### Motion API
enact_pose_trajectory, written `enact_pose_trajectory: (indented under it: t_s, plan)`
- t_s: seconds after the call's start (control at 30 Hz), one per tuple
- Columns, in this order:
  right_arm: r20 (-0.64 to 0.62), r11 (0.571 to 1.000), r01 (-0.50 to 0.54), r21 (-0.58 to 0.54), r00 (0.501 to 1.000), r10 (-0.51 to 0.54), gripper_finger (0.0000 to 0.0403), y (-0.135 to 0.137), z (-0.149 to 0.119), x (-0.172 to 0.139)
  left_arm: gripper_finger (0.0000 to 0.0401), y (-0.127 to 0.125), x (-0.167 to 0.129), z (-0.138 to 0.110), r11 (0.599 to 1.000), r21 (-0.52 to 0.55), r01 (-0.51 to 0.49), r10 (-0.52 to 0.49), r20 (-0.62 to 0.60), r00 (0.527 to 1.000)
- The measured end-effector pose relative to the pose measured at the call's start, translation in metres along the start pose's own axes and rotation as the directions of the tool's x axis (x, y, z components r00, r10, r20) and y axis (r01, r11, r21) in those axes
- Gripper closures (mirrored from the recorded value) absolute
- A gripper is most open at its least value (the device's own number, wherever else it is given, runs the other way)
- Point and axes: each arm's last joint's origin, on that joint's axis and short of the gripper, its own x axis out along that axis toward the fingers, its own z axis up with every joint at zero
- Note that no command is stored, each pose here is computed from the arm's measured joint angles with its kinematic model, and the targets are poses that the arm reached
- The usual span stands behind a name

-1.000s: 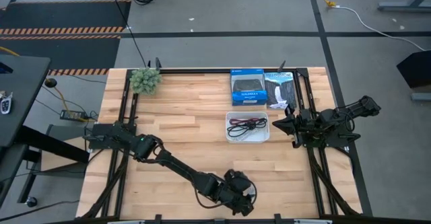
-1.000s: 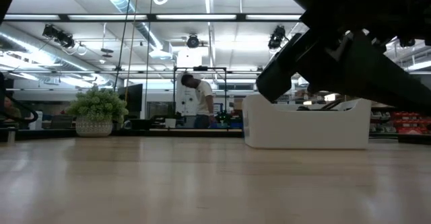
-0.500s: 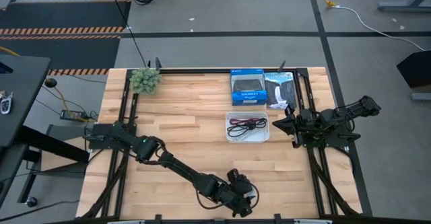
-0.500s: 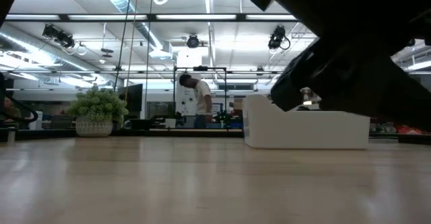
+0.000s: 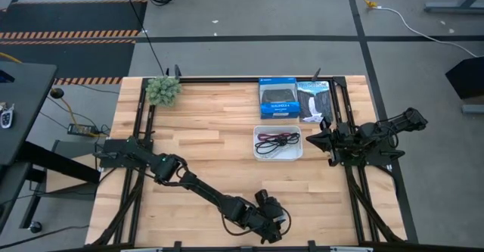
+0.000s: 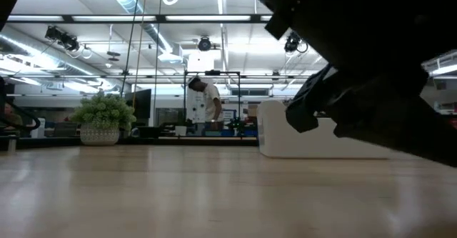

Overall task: Pick and place USB-C Cables
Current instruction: Put the blue charger cable into the white bin

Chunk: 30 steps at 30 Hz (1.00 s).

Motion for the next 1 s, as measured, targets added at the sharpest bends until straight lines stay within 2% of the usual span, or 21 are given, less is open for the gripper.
enact_pose_trajectory:
  t_s: [0.13, 0.27, 0.6, 0.83, 1.0]
  plan:
    - [0.001, 1.000, 0.001, 0.000, 1.000, -0.001, 0.0389, 0.0000, 0.0000, 0.0000, 0.0192, 0.0011, 0.0006, -0.0015, 1.000, 0.019, -0.010, 0.010, -0.009, 1.000]
    - [0.000, 1.000, 0.000, 0.000, 1.000, 0.000, 0.0389, 0.0000, 0.0000, 0.0000, 0.0228, 0.0012, 0.0006, -0.0016, 0.997, 0.073, -0.010, 0.011, -0.010, 1.000]
    - [0.001, 1.000, 0.000, 0.000, 1.000, 0.000, 0.0389, 0.0000, 0.0001, 0.0000, 0.0319, 0.0010, 0.0006, -0.0018, 0.997, 0.073, -0.002, 0.003, -0.016, 1.000]
    - [0.000, 1.000, 0.000, 0.000, 1.000, 0.000, 0.0389, 0.0000, 0.0001, 0.0000, 0.0372, 0.0009, 0.0004, -0.0015, 1.000, 0.001, -0.002, 0.002, -0.015, 1.000]
    - [0.000, 1.000, 0.000, 0.000, 1.000, 0.000, 0.0389, 0.0000, 0.0000, 0.0000, 0.0379, 0.0009, 0.0004, -0.0015, 0.998, -0.062, -0.003, 0.002, -0.015, 1.000]
